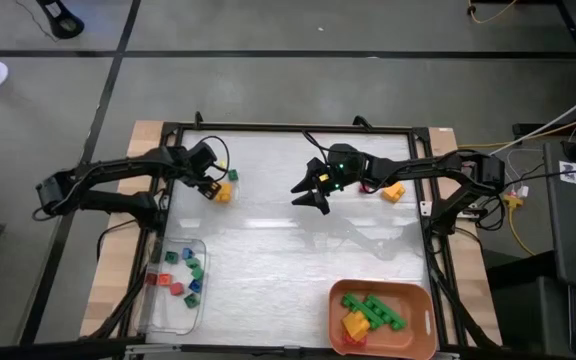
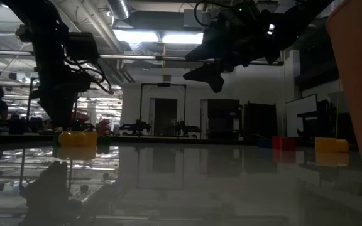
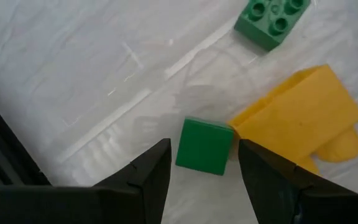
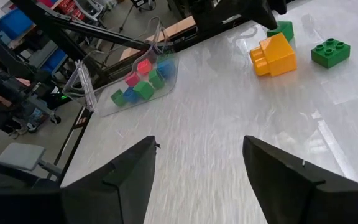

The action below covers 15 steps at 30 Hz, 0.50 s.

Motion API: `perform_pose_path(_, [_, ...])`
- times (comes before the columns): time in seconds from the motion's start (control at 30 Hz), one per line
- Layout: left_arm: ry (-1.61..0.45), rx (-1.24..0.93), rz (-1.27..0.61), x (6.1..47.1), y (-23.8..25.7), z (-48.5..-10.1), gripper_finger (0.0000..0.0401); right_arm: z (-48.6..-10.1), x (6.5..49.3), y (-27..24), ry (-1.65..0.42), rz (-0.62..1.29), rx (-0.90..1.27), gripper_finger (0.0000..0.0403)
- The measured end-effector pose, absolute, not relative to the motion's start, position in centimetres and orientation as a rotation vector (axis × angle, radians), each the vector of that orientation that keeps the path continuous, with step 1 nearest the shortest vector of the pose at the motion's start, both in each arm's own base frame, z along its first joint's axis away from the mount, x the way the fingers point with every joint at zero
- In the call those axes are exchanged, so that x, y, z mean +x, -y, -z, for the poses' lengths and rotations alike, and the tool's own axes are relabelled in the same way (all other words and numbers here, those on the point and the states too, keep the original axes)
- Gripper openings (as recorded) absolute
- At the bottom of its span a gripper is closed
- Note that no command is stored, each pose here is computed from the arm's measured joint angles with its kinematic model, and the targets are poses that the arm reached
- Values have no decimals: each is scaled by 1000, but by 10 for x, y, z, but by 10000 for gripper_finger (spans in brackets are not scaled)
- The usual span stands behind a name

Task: Sort blocks by size
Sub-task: Put the small green block into the transparent bin

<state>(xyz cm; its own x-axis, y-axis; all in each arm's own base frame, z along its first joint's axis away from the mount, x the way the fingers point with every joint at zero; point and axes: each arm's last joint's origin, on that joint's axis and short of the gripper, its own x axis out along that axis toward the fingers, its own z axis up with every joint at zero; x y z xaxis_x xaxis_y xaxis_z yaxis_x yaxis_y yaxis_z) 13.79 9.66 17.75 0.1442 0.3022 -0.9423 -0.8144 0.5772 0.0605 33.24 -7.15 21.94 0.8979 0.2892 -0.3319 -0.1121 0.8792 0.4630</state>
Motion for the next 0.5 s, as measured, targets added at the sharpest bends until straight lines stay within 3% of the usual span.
perform_pose_path(0.5, [-1276,-569,-864,145,-105,-157,175,-219,332,71,-410,-215,453,239])
